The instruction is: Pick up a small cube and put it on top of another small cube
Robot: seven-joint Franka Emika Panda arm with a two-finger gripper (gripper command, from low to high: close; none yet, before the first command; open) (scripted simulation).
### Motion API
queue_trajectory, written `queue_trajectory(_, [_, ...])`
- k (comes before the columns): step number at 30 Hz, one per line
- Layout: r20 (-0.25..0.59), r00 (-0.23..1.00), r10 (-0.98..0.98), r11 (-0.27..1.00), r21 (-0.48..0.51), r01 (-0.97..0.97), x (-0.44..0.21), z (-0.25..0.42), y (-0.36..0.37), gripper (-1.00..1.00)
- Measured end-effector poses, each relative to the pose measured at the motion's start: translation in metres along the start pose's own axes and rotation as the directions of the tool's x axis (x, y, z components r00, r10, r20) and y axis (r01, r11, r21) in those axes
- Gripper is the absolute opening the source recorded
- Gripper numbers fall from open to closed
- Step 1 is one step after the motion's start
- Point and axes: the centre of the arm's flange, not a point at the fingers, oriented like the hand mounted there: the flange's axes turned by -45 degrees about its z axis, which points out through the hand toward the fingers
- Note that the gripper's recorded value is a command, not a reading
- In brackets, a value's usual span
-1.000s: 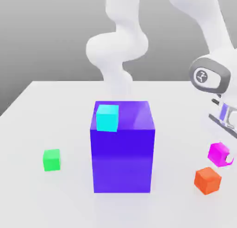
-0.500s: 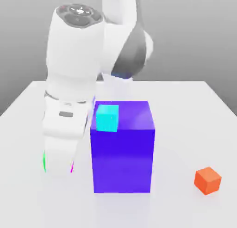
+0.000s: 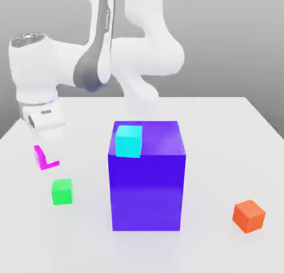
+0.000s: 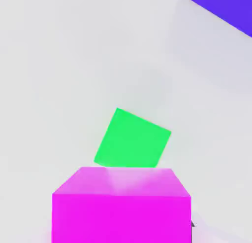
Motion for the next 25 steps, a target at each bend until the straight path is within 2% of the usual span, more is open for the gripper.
queue_trajectory(12, [-0.013,0.999,-0.031,0.998,-0.052,0.030,-0.003,0.017,0.012,-1.00])
queue_trajectory(23, [0.002,1.000,-0.019,1.000,-0.019,0.019,0.001,0.062,0.004,-1.00])
queue_trajectory(24, [0.003,1.000,-0.015,1.000,-0.011,0.015,0.002,0.067,0.001,1.00])
queue_trajectory(25, [0.003,1.000,-0.016,1.000,-0.011,0.016,0.002,0.067,0.001,1.00])
